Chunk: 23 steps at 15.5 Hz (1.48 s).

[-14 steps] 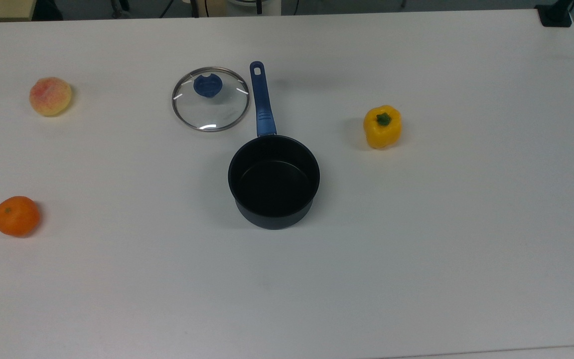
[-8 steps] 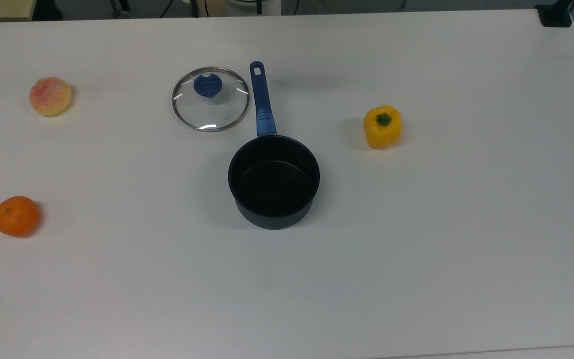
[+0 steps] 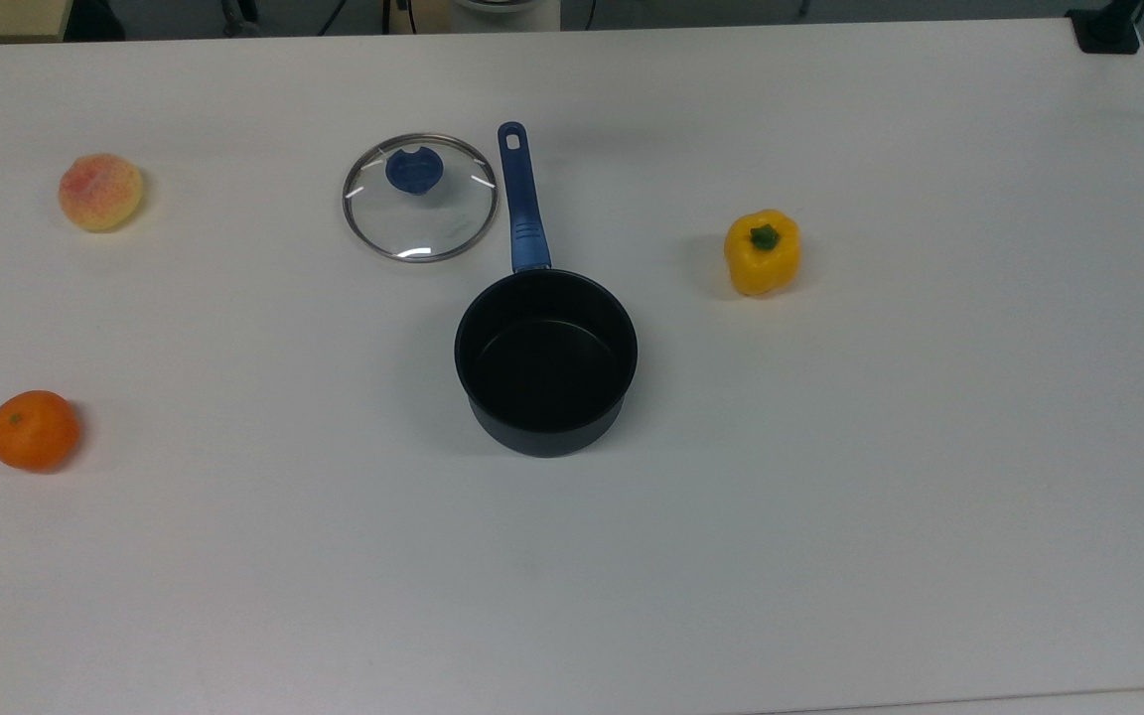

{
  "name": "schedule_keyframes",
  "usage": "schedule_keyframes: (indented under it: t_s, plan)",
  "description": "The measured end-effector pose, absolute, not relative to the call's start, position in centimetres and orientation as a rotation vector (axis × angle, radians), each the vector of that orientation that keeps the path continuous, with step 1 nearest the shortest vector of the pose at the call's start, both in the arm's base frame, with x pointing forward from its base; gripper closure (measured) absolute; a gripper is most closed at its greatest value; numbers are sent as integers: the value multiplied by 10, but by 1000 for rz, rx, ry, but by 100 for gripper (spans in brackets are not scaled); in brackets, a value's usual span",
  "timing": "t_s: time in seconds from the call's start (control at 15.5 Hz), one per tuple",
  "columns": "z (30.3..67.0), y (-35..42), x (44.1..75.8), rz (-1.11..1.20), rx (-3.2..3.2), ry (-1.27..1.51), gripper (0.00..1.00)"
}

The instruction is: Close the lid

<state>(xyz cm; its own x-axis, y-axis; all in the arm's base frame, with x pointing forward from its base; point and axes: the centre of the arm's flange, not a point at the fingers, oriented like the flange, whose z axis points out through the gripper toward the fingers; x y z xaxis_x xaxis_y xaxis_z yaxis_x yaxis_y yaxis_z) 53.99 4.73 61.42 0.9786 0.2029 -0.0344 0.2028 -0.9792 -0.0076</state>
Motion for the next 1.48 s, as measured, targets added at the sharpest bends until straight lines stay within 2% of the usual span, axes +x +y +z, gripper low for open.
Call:
schedule_keyframes:
  t_s: [0.26,0.51,0.64,0.84,1.03,1.48]
  plan:
    - [598,44,520,294,-3058,-548,0]
    - [535,34,509,517,-3030,-564,0]
    - [510,30,506,546,-3032,-559,0]
    - [464,19,497,515,-3045,-545,0]
    - [445,5,490,442,-3068,-513,0]
    - [400,-39,495,108,-3134,-408,0]
